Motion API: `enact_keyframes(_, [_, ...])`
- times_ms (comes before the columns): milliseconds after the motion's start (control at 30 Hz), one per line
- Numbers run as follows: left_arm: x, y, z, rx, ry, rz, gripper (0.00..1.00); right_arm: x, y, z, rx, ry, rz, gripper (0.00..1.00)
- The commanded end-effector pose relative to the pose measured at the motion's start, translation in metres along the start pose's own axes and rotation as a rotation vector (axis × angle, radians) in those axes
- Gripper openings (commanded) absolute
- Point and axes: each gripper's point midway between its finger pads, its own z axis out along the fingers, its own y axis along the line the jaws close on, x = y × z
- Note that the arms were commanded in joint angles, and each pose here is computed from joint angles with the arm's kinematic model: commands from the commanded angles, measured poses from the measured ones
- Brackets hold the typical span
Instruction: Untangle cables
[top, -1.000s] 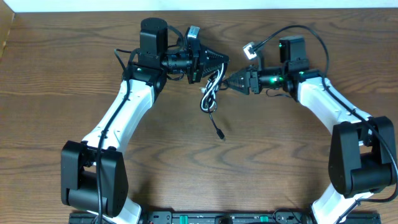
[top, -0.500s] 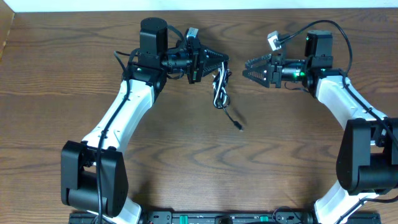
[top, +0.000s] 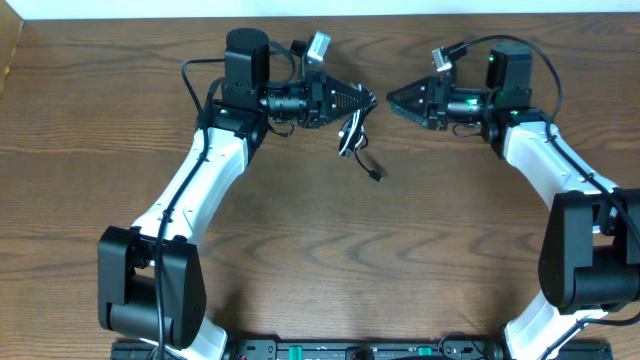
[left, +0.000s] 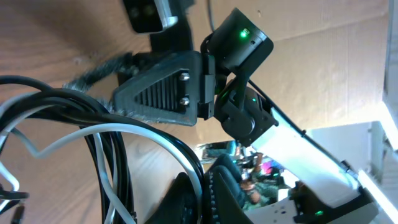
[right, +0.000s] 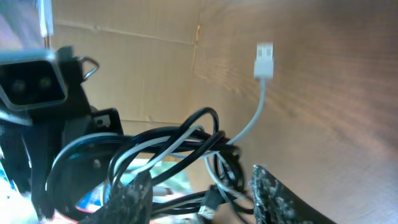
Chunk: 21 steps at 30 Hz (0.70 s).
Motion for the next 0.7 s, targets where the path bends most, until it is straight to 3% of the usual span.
enact_keyframes(0, [0.004,-0.002,0.0,0.026,0.026,0.12,0.07,0.008,0.004,0.012,-0.007,0.036,0.168,0.44])
enact_keyframes(167, [0.003,0.012,0.004,0.017,0.032,0.089,0.07,0.018,0.01,0.026,-0.014,0.074,0.203,0.4])
enact_keyframes(367, [0.0,0.033,0.008,-0.012,0.023,0.022,0.07,0.012,0.027,0.029,-0.062,0.068,0.145,0.43])
enact_keyframes(667, [-0.017,0.013,0.008,0.037,-0.022,0.013,0.08,0.011,0.03,0.033,-0.065,0.061,0.148,0.47])
